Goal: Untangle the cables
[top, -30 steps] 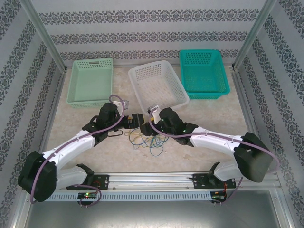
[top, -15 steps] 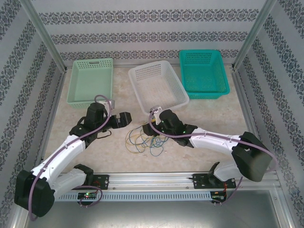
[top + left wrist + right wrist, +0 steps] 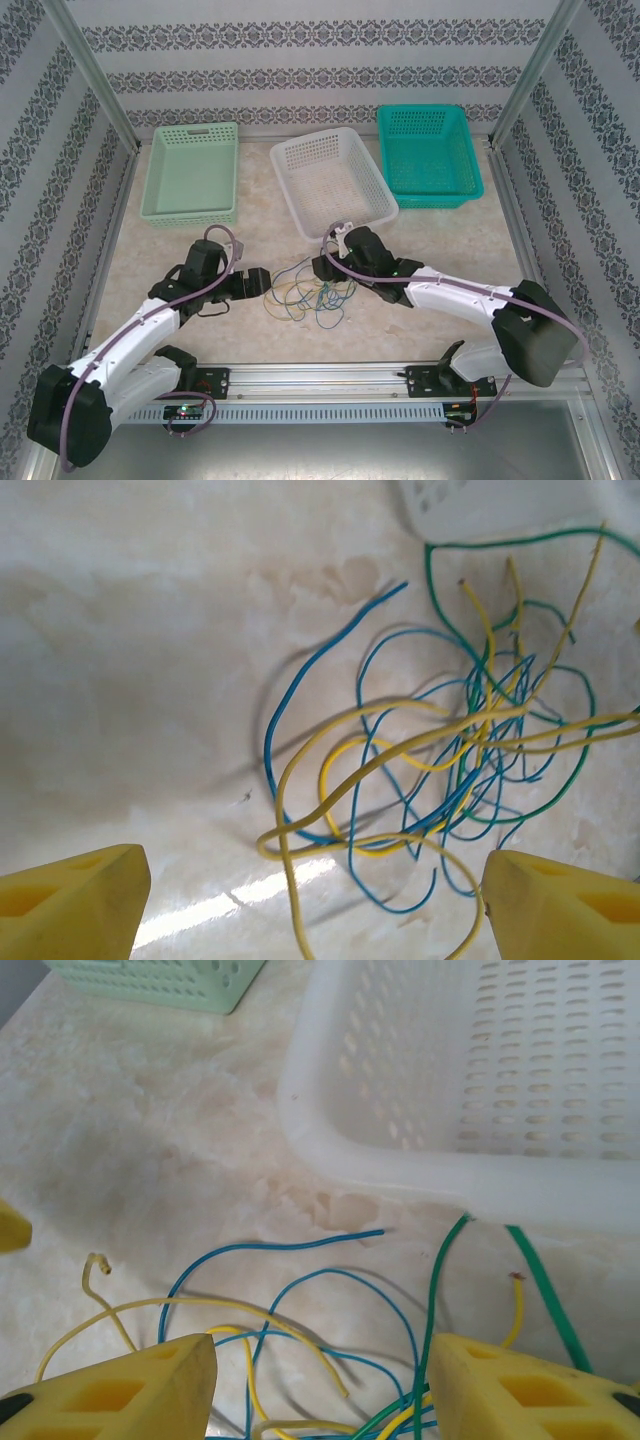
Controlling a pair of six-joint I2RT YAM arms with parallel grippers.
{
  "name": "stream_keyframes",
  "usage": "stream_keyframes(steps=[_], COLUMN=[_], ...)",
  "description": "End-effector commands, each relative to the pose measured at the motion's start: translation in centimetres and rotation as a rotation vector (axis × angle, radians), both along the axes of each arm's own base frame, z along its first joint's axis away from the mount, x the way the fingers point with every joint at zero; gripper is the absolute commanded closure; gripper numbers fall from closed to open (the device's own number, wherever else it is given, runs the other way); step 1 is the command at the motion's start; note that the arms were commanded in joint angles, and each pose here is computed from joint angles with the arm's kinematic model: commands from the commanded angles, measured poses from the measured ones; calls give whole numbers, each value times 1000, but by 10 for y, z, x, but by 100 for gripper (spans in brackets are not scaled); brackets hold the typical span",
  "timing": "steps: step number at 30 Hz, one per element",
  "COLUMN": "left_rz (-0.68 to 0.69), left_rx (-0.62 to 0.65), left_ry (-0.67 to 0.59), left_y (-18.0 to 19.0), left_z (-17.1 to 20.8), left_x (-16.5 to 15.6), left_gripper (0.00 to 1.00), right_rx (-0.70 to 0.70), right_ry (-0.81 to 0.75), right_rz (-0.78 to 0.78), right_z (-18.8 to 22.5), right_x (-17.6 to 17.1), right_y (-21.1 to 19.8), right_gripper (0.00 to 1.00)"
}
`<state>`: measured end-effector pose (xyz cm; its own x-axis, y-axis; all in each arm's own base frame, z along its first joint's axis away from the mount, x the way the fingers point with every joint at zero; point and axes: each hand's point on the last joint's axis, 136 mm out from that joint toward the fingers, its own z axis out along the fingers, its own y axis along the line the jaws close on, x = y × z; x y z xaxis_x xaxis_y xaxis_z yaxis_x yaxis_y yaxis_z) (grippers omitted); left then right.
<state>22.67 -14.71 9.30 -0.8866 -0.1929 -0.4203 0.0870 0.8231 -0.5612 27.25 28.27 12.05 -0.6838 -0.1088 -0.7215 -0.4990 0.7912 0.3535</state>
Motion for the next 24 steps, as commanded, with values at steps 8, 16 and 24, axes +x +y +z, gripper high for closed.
stream_keyframes(steps=[8, 16, 24], left_rz=[-174, -160, -135], left_rx=[34, 51, 103], left_ry=[15, -5, -83], left_y=[-32, -36, -24], left_z=[-18, -25, 1], left_x=[18, 39, 41], left_gripper=[20, 62, 94], right_rx=[3, -55, -113], right_ry=[-25, -14, -46], right_rz=[-39, -34, 42], right_z=[9, 0, 0], right_x=[0, -8, -19], right_y=[-14, -21, -9], right_gripper=[40, 37, 32])
